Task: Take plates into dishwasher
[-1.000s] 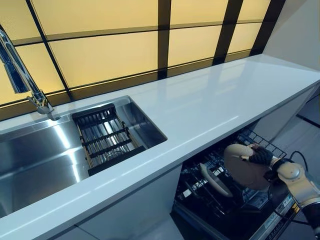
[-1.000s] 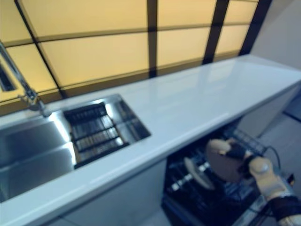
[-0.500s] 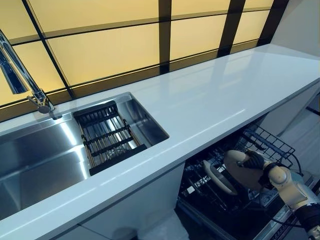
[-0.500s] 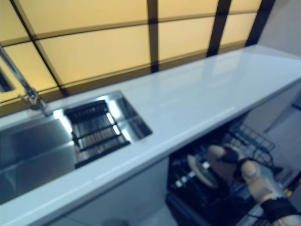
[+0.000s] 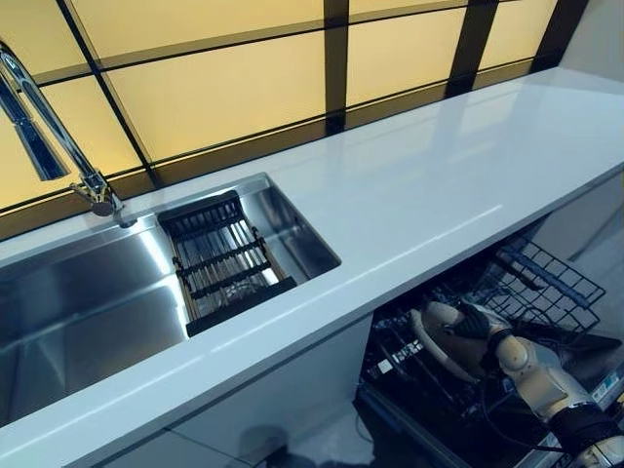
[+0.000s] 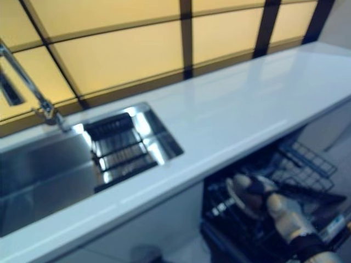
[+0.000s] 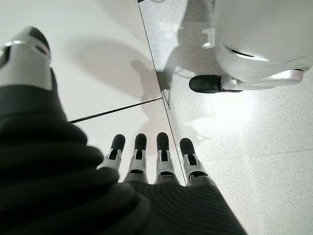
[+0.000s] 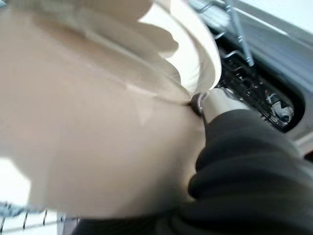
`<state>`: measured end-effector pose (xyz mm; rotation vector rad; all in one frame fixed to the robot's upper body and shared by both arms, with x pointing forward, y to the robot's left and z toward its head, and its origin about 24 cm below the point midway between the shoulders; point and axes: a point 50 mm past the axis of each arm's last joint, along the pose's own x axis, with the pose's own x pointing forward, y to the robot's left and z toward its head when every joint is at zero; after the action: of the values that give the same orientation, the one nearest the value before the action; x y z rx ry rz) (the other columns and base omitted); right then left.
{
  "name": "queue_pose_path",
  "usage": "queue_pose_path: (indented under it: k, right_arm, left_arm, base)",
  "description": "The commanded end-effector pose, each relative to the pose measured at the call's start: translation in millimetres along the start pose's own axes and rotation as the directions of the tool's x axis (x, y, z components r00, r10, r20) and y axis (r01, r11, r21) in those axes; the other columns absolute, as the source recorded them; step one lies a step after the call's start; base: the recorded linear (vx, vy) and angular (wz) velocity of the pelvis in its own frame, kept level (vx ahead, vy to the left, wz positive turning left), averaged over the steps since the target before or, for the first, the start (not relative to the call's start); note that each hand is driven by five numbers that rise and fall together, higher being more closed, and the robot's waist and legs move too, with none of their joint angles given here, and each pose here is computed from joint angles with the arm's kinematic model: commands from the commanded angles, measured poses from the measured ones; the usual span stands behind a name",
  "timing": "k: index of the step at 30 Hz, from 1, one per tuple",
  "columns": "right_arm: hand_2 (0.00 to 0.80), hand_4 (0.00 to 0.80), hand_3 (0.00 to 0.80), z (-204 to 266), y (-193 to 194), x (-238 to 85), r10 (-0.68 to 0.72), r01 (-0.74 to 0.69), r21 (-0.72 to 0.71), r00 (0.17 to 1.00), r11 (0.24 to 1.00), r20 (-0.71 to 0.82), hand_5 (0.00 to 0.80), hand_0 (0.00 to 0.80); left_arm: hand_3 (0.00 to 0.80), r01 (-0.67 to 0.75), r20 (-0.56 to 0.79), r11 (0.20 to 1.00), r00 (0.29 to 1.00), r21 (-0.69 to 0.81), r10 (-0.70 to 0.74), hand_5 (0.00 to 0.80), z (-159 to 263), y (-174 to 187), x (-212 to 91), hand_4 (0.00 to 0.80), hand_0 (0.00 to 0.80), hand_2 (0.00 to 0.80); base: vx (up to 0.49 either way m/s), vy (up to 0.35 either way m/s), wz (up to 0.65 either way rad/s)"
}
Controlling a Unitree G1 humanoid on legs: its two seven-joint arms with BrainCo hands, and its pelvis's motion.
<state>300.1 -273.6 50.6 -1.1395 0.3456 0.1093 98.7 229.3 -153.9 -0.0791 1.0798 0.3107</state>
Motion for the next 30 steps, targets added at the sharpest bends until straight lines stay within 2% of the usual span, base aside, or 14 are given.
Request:
queue_pose_path:
  k: [1, 11, 22, 23, 24, 25, 30]
  right_arm:
    - [0.8, 0.8, 0.8, 25, -15, 16, -0.062, 0.062, 0.001, 0.997, 0.998, 0.046, 0.8, 0.8]
    - [0.8, 0.8, 0.8, 26, 3, 25, -0.001, 0.001, -0.007, 1.0, 1.0, -0.015, 0.8, 0.8]
    - [0.8, 0.8, 0.8, 22, 5, 29, 0.027, -0.028, -0.014, 0.997, 1.0, -0.07, 0.8, 0.8]
    - [0.552, 0.552, 0.552, 23, 4, 29, 0.022, -0.023, -0.003, 0.997, 1.0, -0.069, 0.552, 0.552]
    - [0.201, 0.201, 0.201, 23, 3, 29, 0.013, -0.013, -0.001, 0.998, 1.0, -0.066, 0.201, 0.201]
    - [0.0, 0.0, 0.0, 23, 2, 29, 0.007, -0.006, 0.006, 0.998, 1.0, -0.065, 0.0, 0.0]
    - [0.0, 0.0, 0.0, 22, -5, 25, -0.024, 0.025, 0.029, 0.998, 0.999, -0.052, 0.0, 0.0]
  left_arm:
    - [0.0, -0.012, 0.085, 1.0, 0.996, -0.028, 0.014, 0.0, 29, 1, 5, 0.0, 0.0, 0.0]
    - [0.0, 0.005, 0.081, 1.0, 0.997, -0.017, -0.004, 0.0, 31, -4, 6, 0.0, 0.0, 0.0]
    - [0.0, 0.011, 0.081, 1.0, 0.997, -0.011, -0.01, 0.0, 33, -8, 7, 0.0, 0.0, 0.0]
    - [0.0, 0.011, 0.082, 1.0, 0.997, -0.011, -0.01, 0.0, 34, -8, 7, 0.0, 0.0, 0.0]
    - [0.0, 0.011, 0.083, 1.0, 0.997, -0.012, -0.01, 0.0, 34, -8, 7, 0.0, 0.0, 0.0]
    - [0.0, 0.01, 0.082, 1.0, 0.997, -0.014, -0.009, 0.0, 34, -8, 7, 0.0, 0.0, 0.0]
    - [0.0, -0.001, 0.077, 1.0, 0.997, -0.018, 0.003, 0.0, 32, -6, 7, 0.0, 0.0, 0.0]
  base:
    - [-0.037, 0.009, 0.03]
    - [0.0, 0.002, 0.01]
    - [0.0, 0.003, 0.02]
    - [0.0, 0.0, 0.0]
    - [0.0, 0.0, 0.0]
    - [0.0, 0.0, 0.0]
    - [0.0, 0.0, 0.0]
